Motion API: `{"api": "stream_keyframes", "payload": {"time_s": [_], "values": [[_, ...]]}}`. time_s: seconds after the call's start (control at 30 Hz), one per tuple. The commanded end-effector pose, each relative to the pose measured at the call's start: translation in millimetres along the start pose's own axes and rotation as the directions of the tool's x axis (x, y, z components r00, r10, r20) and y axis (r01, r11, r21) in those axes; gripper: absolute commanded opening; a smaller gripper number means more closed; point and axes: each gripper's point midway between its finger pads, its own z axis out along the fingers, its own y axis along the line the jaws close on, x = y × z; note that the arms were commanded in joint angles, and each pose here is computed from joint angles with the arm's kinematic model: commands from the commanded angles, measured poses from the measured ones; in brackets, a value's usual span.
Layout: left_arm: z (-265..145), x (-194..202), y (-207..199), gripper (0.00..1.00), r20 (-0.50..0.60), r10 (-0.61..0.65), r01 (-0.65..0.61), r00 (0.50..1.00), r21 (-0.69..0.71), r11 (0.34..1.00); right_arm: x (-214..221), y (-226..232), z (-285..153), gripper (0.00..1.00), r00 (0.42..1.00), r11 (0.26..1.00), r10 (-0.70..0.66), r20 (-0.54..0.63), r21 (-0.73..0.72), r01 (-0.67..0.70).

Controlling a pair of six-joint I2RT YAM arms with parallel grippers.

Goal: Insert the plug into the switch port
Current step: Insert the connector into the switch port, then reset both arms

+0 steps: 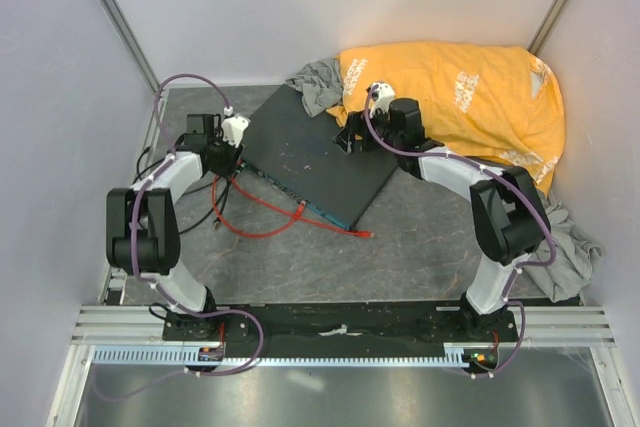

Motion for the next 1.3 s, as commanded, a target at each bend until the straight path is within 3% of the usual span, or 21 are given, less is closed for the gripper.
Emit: {"api": "stream_keyframes", "payload": {"time_s": [0.0,0.13,0.27,0.3,0.33,0.4,0.43,0.5,0.53,0.6,0.63,0.67,0.87,1.0,1.13,1.27], "values": [[-52,-37,21,0.56,0.160,-0.060,0.083,0.985,-0.138,0.987,-49,15,-33,0.95,0.992,0.997,-0.071,0.102,0.033,0.068],[-102,-54,20,0.58,0.260,-0.140,0.188,0.955,-0.168,0.968,-66,22,-67,0.96,0.989,0.994,-0.072,0.126,0.096,0.060],[-165,-69,12,0.62,0.421,-0.264,0.356,0.868,-0.155,0.921,-81,14,-109,0.97,0.984,0.971,-0.038,0.176,0.240,-0.006],[-196,-78,8,0.66,0.499,-0.260,0.377,0.827,-0.148,0.914,-94,19,-127,0.98,0.974,0.965,-0.030,0.223,0.260,-0.030],[-213,-80,5,0.70,0.541,-0.263,0.393,0.799,-0.139,0.909,-84,16,-136,0.98,0.979,0.955,-0.008,0.205,0.291,-0.053],[-237,-77,-5,0.82,0.605,-0.305,0.451,0.735,-0.100,0.887,-99,19,-167,0.98,0.958,0.938,0.004,0.287,0.330,-0.102],[-274,-80,-11,0.86,0.691,-0.284,0.468,0.665,-0.089,0.879,-92,16,-175,0.98,0.959,0.928,0.018,0.284,0.353,-0.122],[-296,-71,-22,0.96,0.741,-0.307,0.506,0.597,-0.051,0.861,-101,18,-203,0.98,0.937,0.908,0.026,0.350,0.383,-0.168],[-325,-69,-30,0.98,0.798,-0.300,0.521,0.522,-0.019,0.854,-95,17,-211,0.98,0.939,0.899,0.035,0.342,0.400,-0.179],[-345,-57,-40,0.99,0.833,-0.291,0.531,0.471,-0.004,0.847,-101,20,-235,0.98,0.922,0.887,0.020,0.387,0.418,-0.195],[-370,-51,-48,0.99,0.874,-0.263,0.530,0.409,0.008,0.848,-95,19,-242,0.98,0.925,0.880,0.019,0.380,0.432,-0.196],[-378,-46,-50,0.99,0.886,-0.257,0.539,0.386,0.009,0.842,-99,23,-258,0.98,0.912,0.878,0.005,0.410,0.434,-0.200],[-417,4,-60,0.99,0.934,-0.220,0.633,0.281,-0.009,0.774,-92,17,-319,0.98,0.875,0.824,-0.083,0.477,0.527,-0.209],[-412,16,-54,0.99,0.931,-0.233,0.681,0.282,-0.024,0.732,-85,13,-346,0.98,0.837,0.797,-0.108,0.537,0.550,-0.251],[-414,18,-49,0.99,0.936,-0.270,0.727,0.226,0.022,0.686,-72,3,-358,0.98,0.825,0.765,-0.138,0.548,0.588,-0.263],[-421,26,-50,0.99,0.945,-0.254,0.738,0.206,0.021,0.675,-66,-3,-362,0.98,0.813,0.747,-0.141,0.565,0.599,-0.287]]}}
